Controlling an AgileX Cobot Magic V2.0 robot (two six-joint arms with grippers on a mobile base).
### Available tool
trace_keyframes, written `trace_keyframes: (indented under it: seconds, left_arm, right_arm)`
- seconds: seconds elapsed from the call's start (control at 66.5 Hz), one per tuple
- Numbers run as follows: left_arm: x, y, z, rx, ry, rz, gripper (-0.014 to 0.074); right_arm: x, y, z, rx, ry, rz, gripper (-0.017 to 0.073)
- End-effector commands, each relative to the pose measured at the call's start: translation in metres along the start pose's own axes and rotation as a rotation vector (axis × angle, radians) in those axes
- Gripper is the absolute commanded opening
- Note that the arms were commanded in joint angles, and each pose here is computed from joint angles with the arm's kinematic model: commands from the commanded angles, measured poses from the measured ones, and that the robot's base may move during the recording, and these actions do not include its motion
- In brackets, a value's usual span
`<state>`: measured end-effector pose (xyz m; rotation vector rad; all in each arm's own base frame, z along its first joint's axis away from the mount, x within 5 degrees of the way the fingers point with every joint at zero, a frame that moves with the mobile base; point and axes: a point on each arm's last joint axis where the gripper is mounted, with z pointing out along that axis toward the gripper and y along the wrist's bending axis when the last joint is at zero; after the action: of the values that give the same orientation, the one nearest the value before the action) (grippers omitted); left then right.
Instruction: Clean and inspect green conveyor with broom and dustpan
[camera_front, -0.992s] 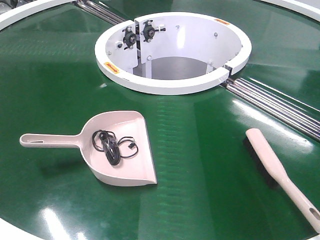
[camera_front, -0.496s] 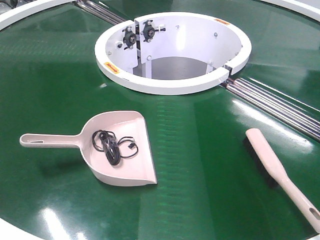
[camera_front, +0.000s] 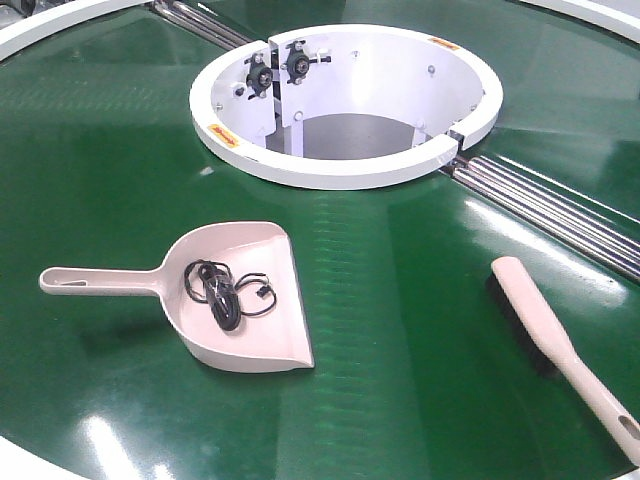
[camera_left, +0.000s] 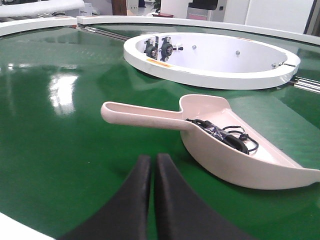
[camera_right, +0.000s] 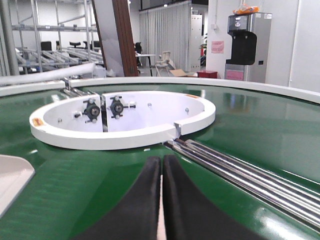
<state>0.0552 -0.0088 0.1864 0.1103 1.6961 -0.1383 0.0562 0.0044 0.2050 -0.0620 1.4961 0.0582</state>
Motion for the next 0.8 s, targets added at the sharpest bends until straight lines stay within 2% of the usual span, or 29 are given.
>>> trace_keyframes:
  seconds: [0.0,0.782]
  left_arm:
    - [0.002,0.0,0.001,0.003,-0.067,-0.012,-0.0007]
    - [0.002,0.0,0.001,0.003,-0.067,-0.012,-0.0007]
  right_arm:
    - [-0.0012,0.0,-0.0009,0.001,-0.078,-0.006,-0.001]
    - [-0.0009,0.0,-0.0009,0.001,-0.075,-0.006,-0.001]
